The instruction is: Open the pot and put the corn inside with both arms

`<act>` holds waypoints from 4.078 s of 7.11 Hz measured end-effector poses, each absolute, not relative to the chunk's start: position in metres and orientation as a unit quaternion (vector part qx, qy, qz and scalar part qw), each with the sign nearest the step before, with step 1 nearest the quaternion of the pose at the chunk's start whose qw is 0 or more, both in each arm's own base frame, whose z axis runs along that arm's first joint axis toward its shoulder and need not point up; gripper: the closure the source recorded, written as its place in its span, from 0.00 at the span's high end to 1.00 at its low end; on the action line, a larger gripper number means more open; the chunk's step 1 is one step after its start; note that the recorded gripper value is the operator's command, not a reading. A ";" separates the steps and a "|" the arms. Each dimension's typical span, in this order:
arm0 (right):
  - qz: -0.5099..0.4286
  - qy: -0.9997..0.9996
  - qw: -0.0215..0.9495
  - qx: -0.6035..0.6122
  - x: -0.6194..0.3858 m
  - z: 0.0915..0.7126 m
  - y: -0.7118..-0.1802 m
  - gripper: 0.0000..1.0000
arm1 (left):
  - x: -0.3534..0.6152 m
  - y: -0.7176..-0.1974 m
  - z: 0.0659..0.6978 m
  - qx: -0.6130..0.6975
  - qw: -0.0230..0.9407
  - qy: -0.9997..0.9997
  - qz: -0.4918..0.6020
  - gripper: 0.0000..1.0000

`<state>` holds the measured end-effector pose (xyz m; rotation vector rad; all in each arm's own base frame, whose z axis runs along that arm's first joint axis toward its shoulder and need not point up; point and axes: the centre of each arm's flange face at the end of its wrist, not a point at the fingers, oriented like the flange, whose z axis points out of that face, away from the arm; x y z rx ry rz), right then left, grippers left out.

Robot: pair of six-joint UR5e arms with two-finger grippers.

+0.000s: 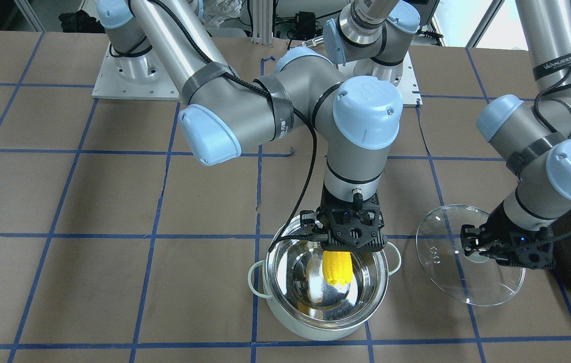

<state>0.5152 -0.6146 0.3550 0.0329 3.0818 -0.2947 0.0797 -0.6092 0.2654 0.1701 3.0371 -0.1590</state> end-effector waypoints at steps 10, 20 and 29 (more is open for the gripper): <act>-0.112 0.993 0.034 0.012 0.501 0.346 -0.633 1.00 | 0.069 -0.596 0.329 0.055 0.042 0.998 -0.001 1.00; -0.020 0.998 -0.022 -0.046 0.151 0.525 -0.521 0.97 | -0.205 -0.468 0.539 -0.010 0.013 0.999 -0.029 1.00; -0.059 0.997 0.011 -0.048 0.156 0.520 -0.506 1.00 | -0.131 -0.479 0.550 0.046 -0.002 0.997 -0.067 1.00</act>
